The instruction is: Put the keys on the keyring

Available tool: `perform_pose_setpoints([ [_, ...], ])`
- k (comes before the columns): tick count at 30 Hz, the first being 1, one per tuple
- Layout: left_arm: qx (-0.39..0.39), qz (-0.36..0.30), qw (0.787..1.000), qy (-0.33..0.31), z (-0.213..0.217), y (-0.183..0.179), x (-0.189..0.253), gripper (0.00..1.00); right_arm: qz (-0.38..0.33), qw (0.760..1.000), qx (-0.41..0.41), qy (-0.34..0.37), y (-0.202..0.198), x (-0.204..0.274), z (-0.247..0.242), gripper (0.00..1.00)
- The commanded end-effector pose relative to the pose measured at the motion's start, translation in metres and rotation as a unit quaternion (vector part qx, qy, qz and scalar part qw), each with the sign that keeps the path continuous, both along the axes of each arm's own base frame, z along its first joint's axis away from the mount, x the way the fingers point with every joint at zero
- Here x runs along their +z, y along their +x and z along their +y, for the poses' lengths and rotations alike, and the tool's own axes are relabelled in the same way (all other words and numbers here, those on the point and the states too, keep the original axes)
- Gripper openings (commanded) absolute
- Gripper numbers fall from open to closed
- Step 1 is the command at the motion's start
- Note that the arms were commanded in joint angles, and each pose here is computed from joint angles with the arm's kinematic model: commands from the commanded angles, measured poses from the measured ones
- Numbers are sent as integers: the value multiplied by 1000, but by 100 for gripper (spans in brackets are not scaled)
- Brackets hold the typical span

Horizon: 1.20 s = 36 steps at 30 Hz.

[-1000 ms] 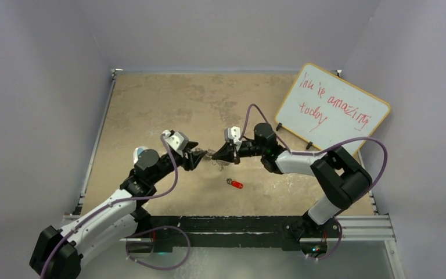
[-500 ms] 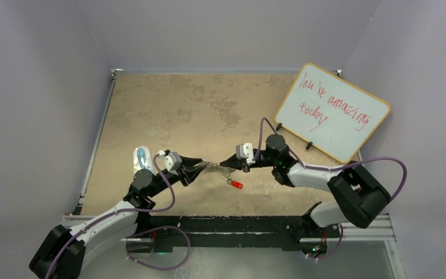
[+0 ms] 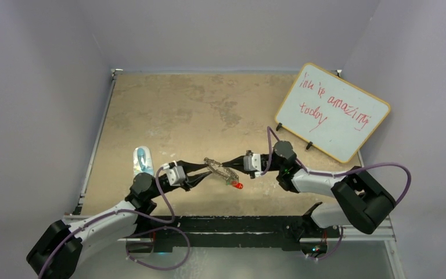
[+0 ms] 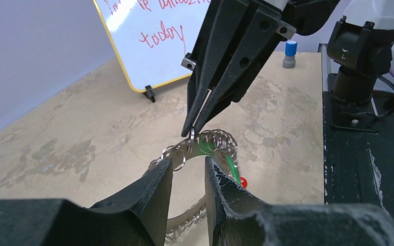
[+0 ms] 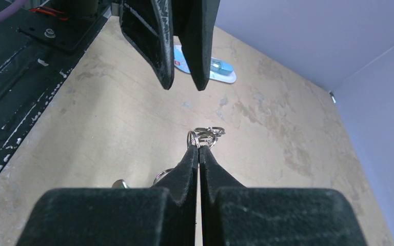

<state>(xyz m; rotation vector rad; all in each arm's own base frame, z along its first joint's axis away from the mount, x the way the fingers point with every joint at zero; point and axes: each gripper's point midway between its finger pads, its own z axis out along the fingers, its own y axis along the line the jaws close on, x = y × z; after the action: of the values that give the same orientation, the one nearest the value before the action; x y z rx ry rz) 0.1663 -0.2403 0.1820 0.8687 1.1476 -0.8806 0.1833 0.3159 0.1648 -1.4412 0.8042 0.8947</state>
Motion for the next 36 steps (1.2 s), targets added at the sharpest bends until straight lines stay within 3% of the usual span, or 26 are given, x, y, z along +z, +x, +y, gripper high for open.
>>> perform_pose_setpoints([
  [1,-16,-66,998,17,-6,-7,5,27,-68,997,7,36,0,25,-1,0],
  [5,-7,-74,997,34,-9,-2,5,27,-42,998,-6,35,4,26,0,0],
  [11,25,-52,997,42,-10,13,8,27,72,996,-46,18,19,24,5,0],
  [20,45,-1,999,1,-14,23,15,28,255,964,-68,40,21,21,11,0],
  [28,66,31,997,-22,-12,31,16,27,296,950,-50,80,12,26,10,0],
  [36,105,72,991,-35,-1,38,17,28,255,963,-41,79,11,27,9,0],
])
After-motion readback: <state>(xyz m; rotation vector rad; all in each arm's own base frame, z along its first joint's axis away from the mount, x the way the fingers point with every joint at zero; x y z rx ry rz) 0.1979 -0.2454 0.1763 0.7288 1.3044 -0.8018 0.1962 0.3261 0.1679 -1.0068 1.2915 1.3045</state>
